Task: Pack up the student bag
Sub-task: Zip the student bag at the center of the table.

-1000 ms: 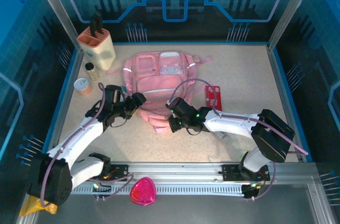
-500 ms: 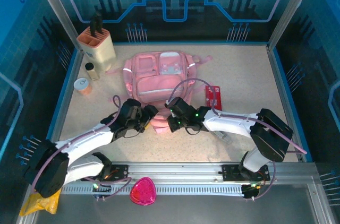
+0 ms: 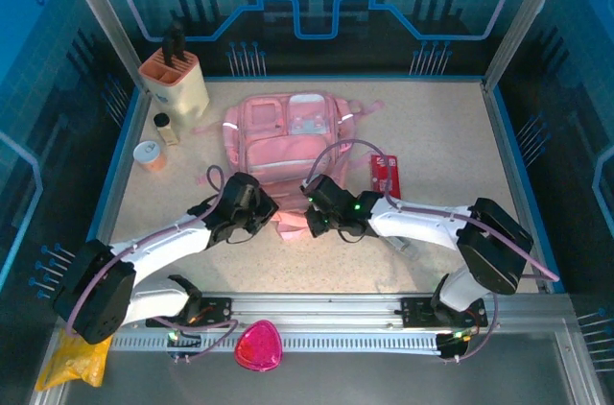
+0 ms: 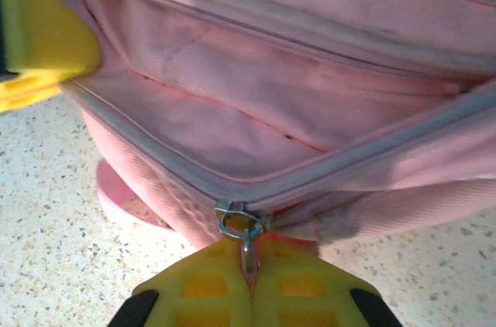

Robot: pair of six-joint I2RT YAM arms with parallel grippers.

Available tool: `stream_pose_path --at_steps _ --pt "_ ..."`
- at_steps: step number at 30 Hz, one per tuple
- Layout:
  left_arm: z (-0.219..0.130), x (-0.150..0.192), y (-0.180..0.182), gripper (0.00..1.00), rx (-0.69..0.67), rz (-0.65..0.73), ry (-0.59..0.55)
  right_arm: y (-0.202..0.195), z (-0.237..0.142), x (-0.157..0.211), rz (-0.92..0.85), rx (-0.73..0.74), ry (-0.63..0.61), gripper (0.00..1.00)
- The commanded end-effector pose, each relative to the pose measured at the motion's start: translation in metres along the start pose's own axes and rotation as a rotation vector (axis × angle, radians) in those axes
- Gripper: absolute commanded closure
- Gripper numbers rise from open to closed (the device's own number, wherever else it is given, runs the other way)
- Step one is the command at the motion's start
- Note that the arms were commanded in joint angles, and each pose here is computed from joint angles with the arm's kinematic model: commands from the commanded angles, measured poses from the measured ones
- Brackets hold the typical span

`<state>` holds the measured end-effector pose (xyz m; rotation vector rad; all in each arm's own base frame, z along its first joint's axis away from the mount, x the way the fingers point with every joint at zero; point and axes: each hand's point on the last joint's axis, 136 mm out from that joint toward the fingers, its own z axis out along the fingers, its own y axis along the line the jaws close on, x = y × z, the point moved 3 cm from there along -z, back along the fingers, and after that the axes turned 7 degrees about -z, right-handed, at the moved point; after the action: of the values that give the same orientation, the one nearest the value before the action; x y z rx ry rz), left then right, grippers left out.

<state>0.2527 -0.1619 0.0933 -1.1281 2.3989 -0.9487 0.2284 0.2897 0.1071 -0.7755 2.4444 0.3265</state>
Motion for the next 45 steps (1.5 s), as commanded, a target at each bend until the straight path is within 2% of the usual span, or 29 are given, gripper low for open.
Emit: stream_pose_path --at_steps 1,6,11,14,18,20,23,24,29,35,38,42,45 --pt "-0.015 -0.041 0.018 1.00 -0.088 0.021 -0.143 -0.042 -0.014 0.019 0.036 0.140 0.074 1.00" --pt "-0.041 -0.070 0.028 1.00 -0.109 0.034 -0.207 -0.077 -0.023 0.011 0.048 0.239 0.065 1.00" --pt "-0.055 -0.096 0.036 1.00 -0.159 0.043 -0.245 -0.102 -0.023 0.001 0.130 0.259 0.045 1.00" --pt "-0.057 -0.111 0.038 1.00 -0.168 0.031 -0.256 -0.100 -0.019 -0.003 0.133 0.244 0.054 1.00" --pt "-0.057 -0.116 0.036 0.98 -0.175 0.026 -0.239 -0.065 -0.011 -0.008 0.101 0.102 0.031 1.00" --pt "-0.054 -0.109 0.030 0.70 -0.116 0.012 -0.197 -0.049 -0.006 -0.007 0.076 0.075 0.034 1.00" --pt "-0.057 -0.094 0.021 0.49 -0.065 0.011 -0.162 -0.039 0.002 -0.003 0.072 0.061 0.059 1.00" --pt "-0.059 -0.088 0.020 0.45 -0.061 0.011 -0.157 -0.037 0.004 -0.002 0.072 0.054 0.064 1.00" --pt "-0.065 -0.042 0.009 0.35 0.014 0.002 -0.139 -0.029 0.010 0.005 0.074 0.028 0.072 1.00" --pt "-0.052 0.011 -0.014 0.25 0.108 -0.006 -0.051 -0.026 0.013 0.005 0.069 0.023 0.075 1.00" --pt "-0.043 0.032 -0.029 0.17 0.128 -0.010 -0.039 -0.027 0.014 0.006 0.070 0.027 0.071 1.00" --pt "-0.023 0.050 -0.042 0.14 0.129 -0.023 -0.026 -0.027 0.014 0.007 0.071 0.031 0.072 1.00" --pt "-0.005 0.060 -0.043 0.11 0.080 -0.035 -0.034 -0.029 0.013 0.007 0.072 0.037 0.069 1.00"
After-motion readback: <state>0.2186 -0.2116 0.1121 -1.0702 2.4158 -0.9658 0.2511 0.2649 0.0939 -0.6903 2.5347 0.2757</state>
